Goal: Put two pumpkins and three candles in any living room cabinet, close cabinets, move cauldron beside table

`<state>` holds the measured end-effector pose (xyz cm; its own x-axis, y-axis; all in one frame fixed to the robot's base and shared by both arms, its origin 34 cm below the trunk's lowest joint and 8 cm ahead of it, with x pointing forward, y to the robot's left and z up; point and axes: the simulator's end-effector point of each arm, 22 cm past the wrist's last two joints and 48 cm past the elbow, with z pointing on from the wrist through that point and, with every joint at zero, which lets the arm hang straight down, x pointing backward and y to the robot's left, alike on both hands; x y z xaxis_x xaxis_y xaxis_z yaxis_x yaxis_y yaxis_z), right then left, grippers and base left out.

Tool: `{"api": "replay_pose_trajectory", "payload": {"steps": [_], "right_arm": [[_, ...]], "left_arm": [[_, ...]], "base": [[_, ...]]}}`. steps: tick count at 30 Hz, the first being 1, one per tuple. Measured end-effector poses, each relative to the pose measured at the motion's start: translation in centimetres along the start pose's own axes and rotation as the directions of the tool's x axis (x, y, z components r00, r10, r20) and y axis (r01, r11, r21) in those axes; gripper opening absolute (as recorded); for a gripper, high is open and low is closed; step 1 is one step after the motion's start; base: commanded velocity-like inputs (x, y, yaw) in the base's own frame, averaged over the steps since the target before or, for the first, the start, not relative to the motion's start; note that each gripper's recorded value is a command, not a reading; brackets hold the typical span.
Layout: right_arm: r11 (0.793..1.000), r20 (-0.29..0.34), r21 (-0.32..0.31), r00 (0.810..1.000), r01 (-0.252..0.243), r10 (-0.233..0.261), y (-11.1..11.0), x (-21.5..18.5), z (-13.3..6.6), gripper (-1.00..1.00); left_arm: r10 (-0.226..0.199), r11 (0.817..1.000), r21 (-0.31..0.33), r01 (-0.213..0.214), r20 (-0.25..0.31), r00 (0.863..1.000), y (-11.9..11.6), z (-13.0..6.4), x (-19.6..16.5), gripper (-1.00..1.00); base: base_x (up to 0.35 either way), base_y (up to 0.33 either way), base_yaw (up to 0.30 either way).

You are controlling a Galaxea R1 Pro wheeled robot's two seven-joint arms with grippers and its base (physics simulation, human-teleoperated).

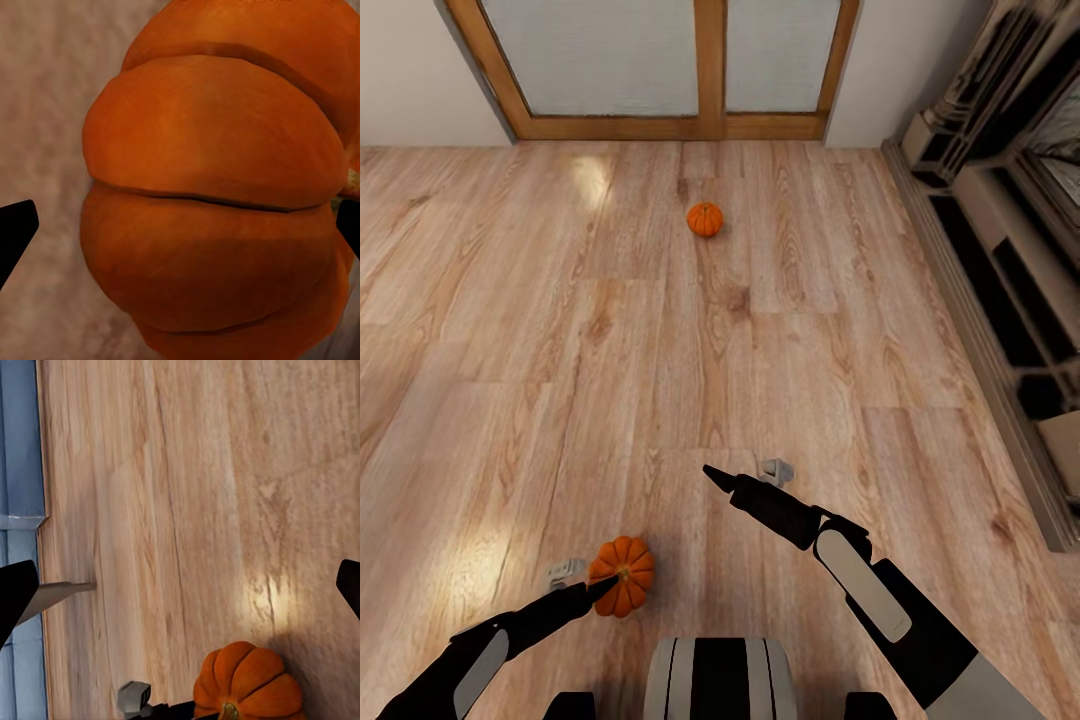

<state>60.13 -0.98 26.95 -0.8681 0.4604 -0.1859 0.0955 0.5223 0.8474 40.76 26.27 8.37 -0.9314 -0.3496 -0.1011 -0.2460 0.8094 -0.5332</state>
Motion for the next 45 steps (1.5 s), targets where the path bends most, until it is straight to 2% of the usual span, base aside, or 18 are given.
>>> {"api": "replay_pose_trajectory", "payload": {"steps": [38,40,45], "right_arm": [[1.0,0.0,0.0,1.0,0.0,0.0,-0.02,-0.01,0.0,1.0],[1.0,0.005,-0.003,1.0,0.005,-0.005,0.36,-0.25,-0.13,1.0],[1.0,0.007,-0.005,1.0,0.008,-0.008,0.57,-0.37,-0.2,1.0]], "left_arm": [[0.003,1.0,-0.005,-0.003,0.002,1.0,0.23,-0.12,-0.11,1.0],[0.016,1.0,-0.009,-0.016,0.005,1.0,0.2,-0.27,-0.36,1.0],[0.018,1.0,-0.008,-0.018,0.009,1.0,0.08,-0.35,-0.53,1.0]], "base": [[0.0,0.0,0.0],[0.0,0.0,0.0],[0.0,0.0,0.0]]}}
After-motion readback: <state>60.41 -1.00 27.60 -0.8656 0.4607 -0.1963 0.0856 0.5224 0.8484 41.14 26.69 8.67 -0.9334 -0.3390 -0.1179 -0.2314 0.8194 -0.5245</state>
